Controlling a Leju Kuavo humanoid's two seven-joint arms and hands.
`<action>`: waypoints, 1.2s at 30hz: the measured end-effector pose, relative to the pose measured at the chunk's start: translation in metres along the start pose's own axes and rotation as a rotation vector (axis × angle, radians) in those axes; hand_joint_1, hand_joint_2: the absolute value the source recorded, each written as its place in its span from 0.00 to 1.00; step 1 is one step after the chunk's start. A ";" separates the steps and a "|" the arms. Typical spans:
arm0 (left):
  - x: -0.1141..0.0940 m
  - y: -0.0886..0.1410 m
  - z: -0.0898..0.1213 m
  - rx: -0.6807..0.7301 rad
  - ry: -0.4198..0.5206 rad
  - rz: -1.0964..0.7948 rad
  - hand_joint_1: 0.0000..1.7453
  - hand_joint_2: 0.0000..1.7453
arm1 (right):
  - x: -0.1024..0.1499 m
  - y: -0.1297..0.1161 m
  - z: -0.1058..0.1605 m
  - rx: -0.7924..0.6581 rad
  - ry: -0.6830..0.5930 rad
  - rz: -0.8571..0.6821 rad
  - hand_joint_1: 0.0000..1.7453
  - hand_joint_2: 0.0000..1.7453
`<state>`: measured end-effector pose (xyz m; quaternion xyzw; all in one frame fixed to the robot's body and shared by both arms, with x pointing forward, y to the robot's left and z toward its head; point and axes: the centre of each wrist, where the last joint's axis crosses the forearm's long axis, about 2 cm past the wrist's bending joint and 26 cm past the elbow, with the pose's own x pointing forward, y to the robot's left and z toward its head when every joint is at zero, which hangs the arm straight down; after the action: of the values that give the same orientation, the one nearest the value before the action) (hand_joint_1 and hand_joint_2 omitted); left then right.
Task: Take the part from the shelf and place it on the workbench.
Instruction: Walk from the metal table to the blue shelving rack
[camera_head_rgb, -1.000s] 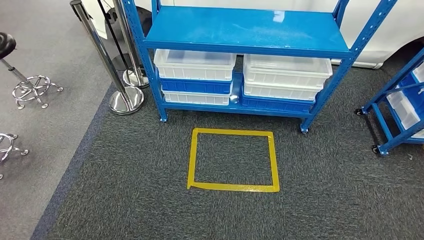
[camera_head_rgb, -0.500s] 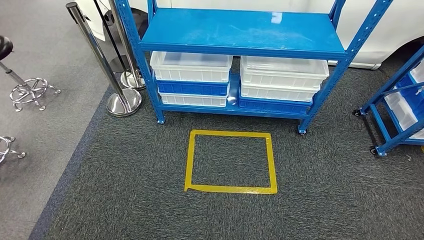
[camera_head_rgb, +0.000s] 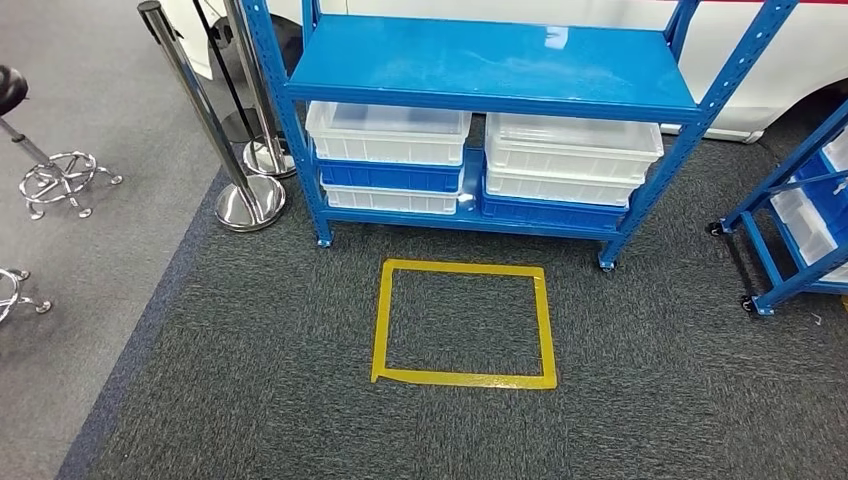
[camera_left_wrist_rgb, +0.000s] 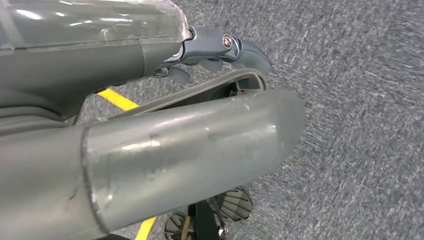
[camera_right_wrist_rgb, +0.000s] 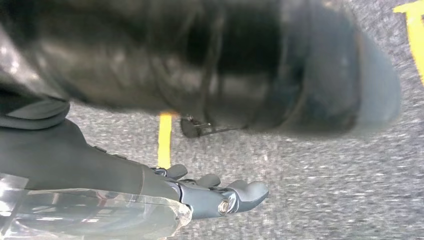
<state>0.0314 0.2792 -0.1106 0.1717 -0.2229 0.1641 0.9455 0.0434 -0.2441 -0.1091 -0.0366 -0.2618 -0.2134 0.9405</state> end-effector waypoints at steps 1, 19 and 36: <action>0.000 0.000 0.000 0.000 -0.001 0.001 0.00 0.00 | 0.000 0.000 0.000 0.000 0.000 0.000 0.00 1.00; 0.000 -0.002 0.000 -0.034 -0.021 0.057 0.00 1.00 | 0.000 0.000 0.000 0.007 0.000 -0.003 0.00 1.00; -0.003 -0.003 0.002 -0.049 0.032 0.097 0.00 1.00 | -0.004 -0.003 0.002 -0.014 0.059 0.048 0.00 1.00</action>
<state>0.0294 0.2756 -0.1111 0.1350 -0.2196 0.2072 0.9437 0.0380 -0.2452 -0.1097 -0.0432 -0.2316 -0.1934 0.9524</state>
